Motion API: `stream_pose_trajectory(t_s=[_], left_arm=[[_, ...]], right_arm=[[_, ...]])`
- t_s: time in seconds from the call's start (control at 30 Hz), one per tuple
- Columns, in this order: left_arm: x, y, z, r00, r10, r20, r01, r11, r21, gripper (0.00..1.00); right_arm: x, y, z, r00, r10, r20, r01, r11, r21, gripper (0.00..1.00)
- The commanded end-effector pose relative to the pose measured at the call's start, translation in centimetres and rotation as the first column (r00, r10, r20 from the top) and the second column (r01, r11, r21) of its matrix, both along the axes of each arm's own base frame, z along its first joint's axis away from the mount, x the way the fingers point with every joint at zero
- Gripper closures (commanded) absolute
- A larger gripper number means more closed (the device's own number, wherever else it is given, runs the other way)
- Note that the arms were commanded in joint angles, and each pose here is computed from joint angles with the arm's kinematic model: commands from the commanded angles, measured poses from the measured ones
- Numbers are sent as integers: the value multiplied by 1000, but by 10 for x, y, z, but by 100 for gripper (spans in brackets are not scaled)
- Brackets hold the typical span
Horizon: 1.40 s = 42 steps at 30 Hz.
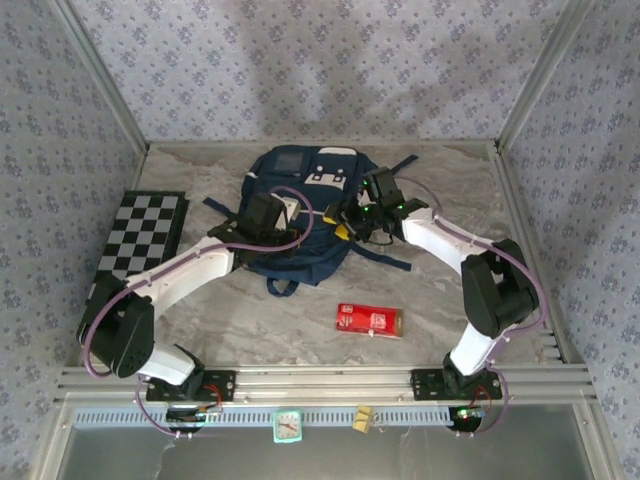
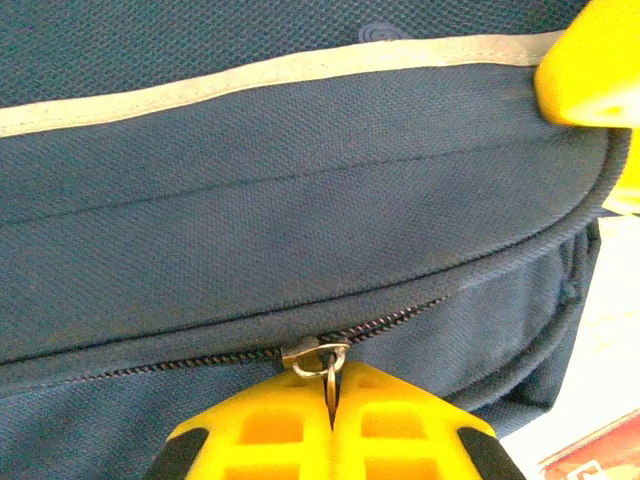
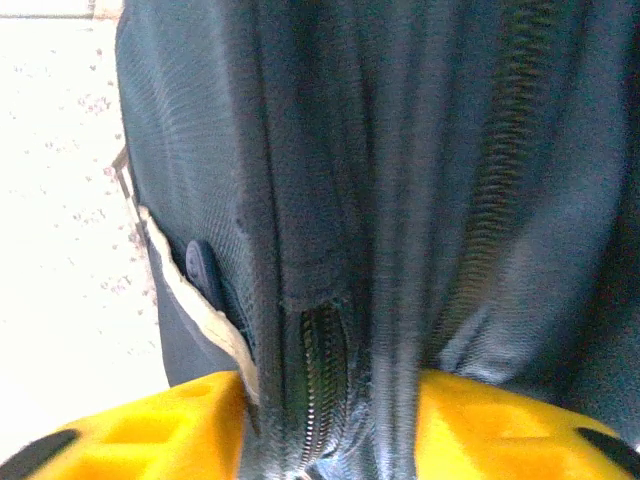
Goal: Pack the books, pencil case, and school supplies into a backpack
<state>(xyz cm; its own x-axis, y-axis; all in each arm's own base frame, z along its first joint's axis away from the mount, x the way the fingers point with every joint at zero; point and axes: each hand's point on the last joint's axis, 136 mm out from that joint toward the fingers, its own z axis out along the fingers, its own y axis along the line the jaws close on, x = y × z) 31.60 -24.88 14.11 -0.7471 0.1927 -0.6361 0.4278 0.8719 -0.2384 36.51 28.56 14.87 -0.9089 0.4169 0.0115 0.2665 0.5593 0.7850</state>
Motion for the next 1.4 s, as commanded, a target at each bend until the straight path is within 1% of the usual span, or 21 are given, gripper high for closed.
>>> stream_pose_trajectory(t_s=[0.0, 0.07, 0.13, 0.2, 0.3, 0.4, 0.47, 0.57, 0.63, 0.67, 0.7, 0.77, 0.9, 1.03, 1.1, 1.17, 1.27, 1.37], left_arm=[[-5, -21, 13, 995, -95, 27, 96, 995, -31, 100], [-7, -23, 13, 993, -111, 33, 112, 993, -22, 100], [-9, -26, 13, 991, -126, 35, 126, 992, -16, 100], [-10, -29, 14, 990, -134, 31, 135, 991, -9, 100], [-17, -41, 16, 985, -167, 32, 167, 986, 1, 100], [-22, -53, 19, 981, -189, 35, 188, 982, 18, 100], [-25, -57, 19, 980, -197, 16, 197, 980, 15, 100], [-31, -55, 14, 978, -206, 1, 206, 978, 36, 100], [-32, -44, 6, 981, -195, 4, 194, 977, 86, 100], [-30, -37, 4, 983, -185, 6, 183, 977, 111, 100], [-31, -28, -2, 984, -178, -6, 177, 974, 142, 100], [-31, -14, -8, 985, -172, -19, 172, 971, 165, 100], [-25, 17, -10, 989, -151, 4, 148, 975, 167, 100], [-6, 54, -12, 997, -70, 39, 64, 987, 148, 100], [5, 62, -12, 997, -43, 59, 34, 989, 143, 100], [14, 61, -11, 996, -43, 80, 32, 989, 143, 100], [20, 45, -8, 991, -94, 97, 84, 990, 111, 100], [23, 34, -5, 984, -134, 116, 119, 984, 130, 100]], right_arm=[[27, 5, 20, 995, -34, 98, 32, 999, 17, 63], [28, -2, 15, 996, -14, 90, 17, 999, -31, 69], [32, -7, 13, 996, 9, 87, -4, 998, -59, 81], [35, -16, 12, 995, 17, 93, -10, 997, -82, 89], [42, -32, 11, 992, 51, 113, -36, 991, -131, 99], [53, -49, 11, 986, 111, 122, -89, 981, -173, 100], [62, -61, 11, 982, 137, 129, -114, 978, -173, 100], [80, -83, 18, 974, 154, 167, -123, 975, -183, 100], [90, -95, 24, 963, 184, 198, -141, 967, -213, 100], [91, -100, 24, 962, 195, 193, -150, 963, -225, 100], [94, -104, 27, 956, 206, 207, -160, 962, -220, 100], [103, -116, 28, 954, 207, 218, -160, 964, -214, 100], [112, -132, 29, 944, 248, 216, -188, 946, -264, 100], [124, -143, 34, 939, 241, 246, -181, 953, -244, 100], [126, -142, 35, 935, 246, 256, -185, 953, -241, 100], [126, -138, 36, 929, 266, 259, -205, 949, -237, 100], [129, -132, 38, 920, 280, 274, -220, 948, -231, 100], [136, -135, 36, 919, 279, 277, -209, 943, -258, 100]])
